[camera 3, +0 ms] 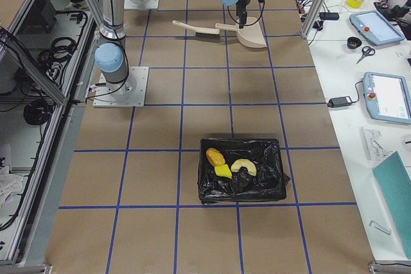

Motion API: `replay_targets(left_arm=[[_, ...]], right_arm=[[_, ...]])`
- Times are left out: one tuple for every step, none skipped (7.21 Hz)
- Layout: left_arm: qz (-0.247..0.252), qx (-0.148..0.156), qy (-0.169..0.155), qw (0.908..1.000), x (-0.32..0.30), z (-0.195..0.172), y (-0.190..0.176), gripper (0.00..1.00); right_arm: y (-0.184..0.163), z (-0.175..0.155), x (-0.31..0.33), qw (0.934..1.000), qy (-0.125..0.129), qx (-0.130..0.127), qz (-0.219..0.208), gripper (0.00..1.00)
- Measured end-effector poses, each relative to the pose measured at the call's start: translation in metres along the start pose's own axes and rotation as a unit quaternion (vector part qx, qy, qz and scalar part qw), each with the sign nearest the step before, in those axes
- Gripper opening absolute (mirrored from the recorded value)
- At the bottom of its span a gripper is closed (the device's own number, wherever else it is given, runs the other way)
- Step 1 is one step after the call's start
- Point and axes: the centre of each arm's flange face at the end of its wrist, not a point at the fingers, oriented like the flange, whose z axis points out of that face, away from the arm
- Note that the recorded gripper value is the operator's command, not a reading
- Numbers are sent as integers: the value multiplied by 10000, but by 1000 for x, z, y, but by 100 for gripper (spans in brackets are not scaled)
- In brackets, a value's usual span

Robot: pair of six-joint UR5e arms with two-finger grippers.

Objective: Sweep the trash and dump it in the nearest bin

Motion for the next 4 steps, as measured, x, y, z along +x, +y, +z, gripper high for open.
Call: replay_targets(left_arm=[[11, -15, 2, 10000, 0, -3, 5, 100], [35, -17, 0, 10000, 1, -6, 8, 100], [46, -16, -5, 10000, 1, -7, 9, 100], [48, -15, -10, 10000, 1, -8, 11, 100]], right_arm=[[11, -20, 17, 9999, 25, -58, -104, 100], [24, -39, 26, 9998, 47, -103, -180, 100], [37, -55, 30, 9997, 56, -133, -211, 100], [48, -68, 31, 9996, 61, -137, -221, 100]])
